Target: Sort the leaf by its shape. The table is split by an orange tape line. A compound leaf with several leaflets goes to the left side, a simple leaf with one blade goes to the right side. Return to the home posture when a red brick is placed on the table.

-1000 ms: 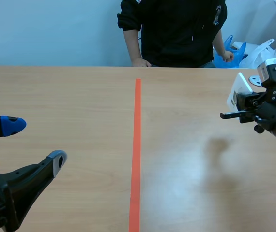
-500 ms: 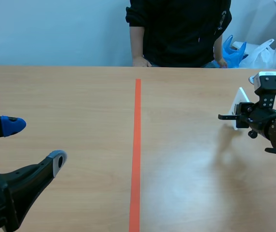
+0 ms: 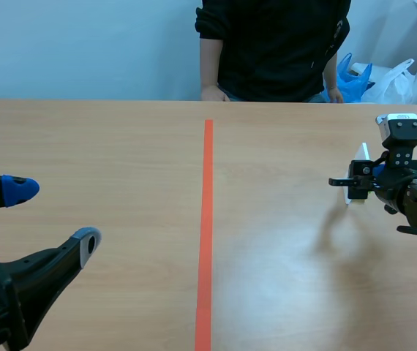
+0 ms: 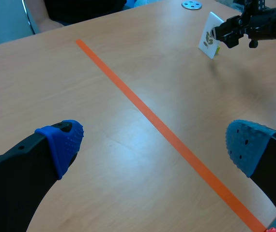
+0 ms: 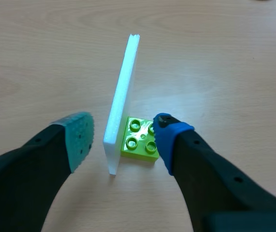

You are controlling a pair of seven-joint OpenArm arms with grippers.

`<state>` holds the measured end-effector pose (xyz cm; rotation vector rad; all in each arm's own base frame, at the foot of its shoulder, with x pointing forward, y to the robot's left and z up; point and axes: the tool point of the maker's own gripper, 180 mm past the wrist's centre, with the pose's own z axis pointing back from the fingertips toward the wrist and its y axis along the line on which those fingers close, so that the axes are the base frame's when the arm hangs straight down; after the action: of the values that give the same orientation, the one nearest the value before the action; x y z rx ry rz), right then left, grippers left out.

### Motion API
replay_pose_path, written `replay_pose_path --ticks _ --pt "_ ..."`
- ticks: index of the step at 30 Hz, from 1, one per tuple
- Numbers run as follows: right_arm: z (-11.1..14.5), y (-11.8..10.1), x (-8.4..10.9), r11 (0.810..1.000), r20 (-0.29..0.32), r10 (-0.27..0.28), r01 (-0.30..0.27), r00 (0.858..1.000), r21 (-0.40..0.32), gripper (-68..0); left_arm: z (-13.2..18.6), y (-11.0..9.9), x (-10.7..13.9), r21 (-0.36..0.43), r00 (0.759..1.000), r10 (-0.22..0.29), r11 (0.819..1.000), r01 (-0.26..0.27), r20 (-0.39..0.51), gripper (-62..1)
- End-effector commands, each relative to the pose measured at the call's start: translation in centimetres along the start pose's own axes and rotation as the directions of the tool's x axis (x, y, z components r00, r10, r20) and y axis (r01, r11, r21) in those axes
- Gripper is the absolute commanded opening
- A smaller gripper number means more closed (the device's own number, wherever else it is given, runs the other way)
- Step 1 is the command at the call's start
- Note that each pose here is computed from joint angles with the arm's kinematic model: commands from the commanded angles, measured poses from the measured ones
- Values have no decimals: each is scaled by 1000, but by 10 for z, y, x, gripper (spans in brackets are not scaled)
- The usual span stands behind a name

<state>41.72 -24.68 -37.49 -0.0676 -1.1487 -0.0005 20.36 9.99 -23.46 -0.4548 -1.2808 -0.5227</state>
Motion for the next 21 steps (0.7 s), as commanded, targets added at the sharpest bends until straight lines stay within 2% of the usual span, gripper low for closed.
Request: replay_pose_path --ticks 1,5,8,11,14,17,21 --pt "-1 -8 22 1000 56 10 -10 998 -11 -344 0 0 8 6 1000 6 1000 -7 28 14" --pt "4 -14 38 1000 101 -26 28 995 -13 -279 0 0 8 6 1000 6 1000 -6 28 14" --pt "15 -19 60 999 161 -29 31 987 -9 -209 0 0 8 7 1000 6 1000 -6 28 14" --pt "30 -21 78 999 195 -32 31 980 12 -193 0 0 8 7 1000 6 1000 -6 28 14" --pt "51 -14 94 997 239 -40 21 970 80 -131 0 0 7 7 1000 6 1000 -6 27 14" --pt "76 1 101 986 271 -41 -5 962 168 -72 0 0 7 7 1000 6 1000 -6 24 14" --pt "113 34 94 948 276 -37 -53 960 313 1 0 0 7 7 1000 6 1000 -7 24 14"
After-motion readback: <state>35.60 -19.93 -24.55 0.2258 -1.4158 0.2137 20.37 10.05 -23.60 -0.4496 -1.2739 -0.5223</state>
